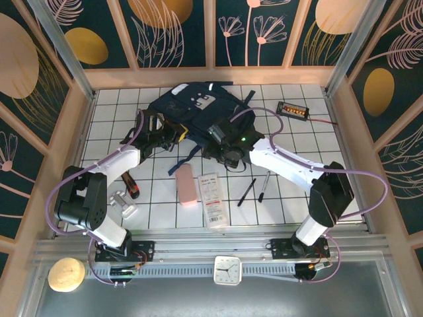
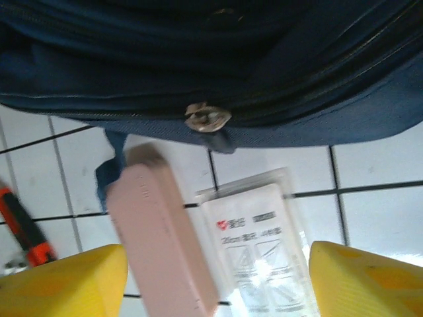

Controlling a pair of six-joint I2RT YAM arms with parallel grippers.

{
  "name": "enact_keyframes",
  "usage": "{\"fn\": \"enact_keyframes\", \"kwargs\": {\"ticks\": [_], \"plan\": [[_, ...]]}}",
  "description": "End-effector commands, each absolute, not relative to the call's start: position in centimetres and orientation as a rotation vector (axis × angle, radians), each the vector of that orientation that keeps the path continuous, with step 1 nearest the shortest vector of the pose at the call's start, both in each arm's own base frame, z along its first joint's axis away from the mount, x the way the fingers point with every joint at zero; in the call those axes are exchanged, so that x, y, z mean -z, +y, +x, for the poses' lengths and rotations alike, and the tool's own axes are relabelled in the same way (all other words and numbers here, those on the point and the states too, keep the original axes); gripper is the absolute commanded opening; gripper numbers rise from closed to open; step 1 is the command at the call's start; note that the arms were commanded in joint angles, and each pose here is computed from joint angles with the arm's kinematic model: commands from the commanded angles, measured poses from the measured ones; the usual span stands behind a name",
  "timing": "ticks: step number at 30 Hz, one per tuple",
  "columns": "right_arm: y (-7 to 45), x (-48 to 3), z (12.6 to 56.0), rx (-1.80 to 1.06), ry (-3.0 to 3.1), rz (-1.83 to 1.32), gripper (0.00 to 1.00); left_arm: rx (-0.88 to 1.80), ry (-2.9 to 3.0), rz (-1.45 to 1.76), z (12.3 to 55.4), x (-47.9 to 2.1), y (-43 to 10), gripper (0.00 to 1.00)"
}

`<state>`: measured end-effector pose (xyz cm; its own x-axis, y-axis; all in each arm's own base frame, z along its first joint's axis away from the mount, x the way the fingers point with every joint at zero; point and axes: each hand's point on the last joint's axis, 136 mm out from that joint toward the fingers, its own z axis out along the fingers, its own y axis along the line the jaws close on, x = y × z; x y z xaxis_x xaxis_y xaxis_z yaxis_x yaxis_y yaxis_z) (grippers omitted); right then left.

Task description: Pack books, pencil case, and school supplies into a backpack

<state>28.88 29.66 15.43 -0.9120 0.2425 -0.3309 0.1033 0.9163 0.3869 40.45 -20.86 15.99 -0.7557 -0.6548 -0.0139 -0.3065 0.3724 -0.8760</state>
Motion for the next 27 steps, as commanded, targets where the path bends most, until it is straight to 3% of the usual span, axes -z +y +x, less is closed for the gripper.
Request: {"fn": "enact_keyframes", "kwargs": {"ticks": [1,9,16,21,27], "plan": [[28.2,-15.5,30.4,-0.36,2.636,0.269,0.71,1.516,2.143,-0.699,40.6,-22.3,-22.3,0.0],[28.5,-14.0,32.8,-0.258,2.624,0.268,0.7,1.546,2.146,-0.69,39.8,-22.8,-22.6,0.0],[27.8,-14.4,35.1,-0.232,2.577,0.299,0.55,1.566,2.137,-0.673,39.1,-23.7,-23.3,0.0],[27.1,-14.5,36.4,-0.239,2.566,0.31,0.51,1.559,2.157,-0.693,38.5,-22.7,-23.3,0.0],[26.2,-15.0,37.3,-0.262,2.553,0.312,0.26,1.54,2.159,-0.706,38.5,-22.5,-23.1,0.0]]}}
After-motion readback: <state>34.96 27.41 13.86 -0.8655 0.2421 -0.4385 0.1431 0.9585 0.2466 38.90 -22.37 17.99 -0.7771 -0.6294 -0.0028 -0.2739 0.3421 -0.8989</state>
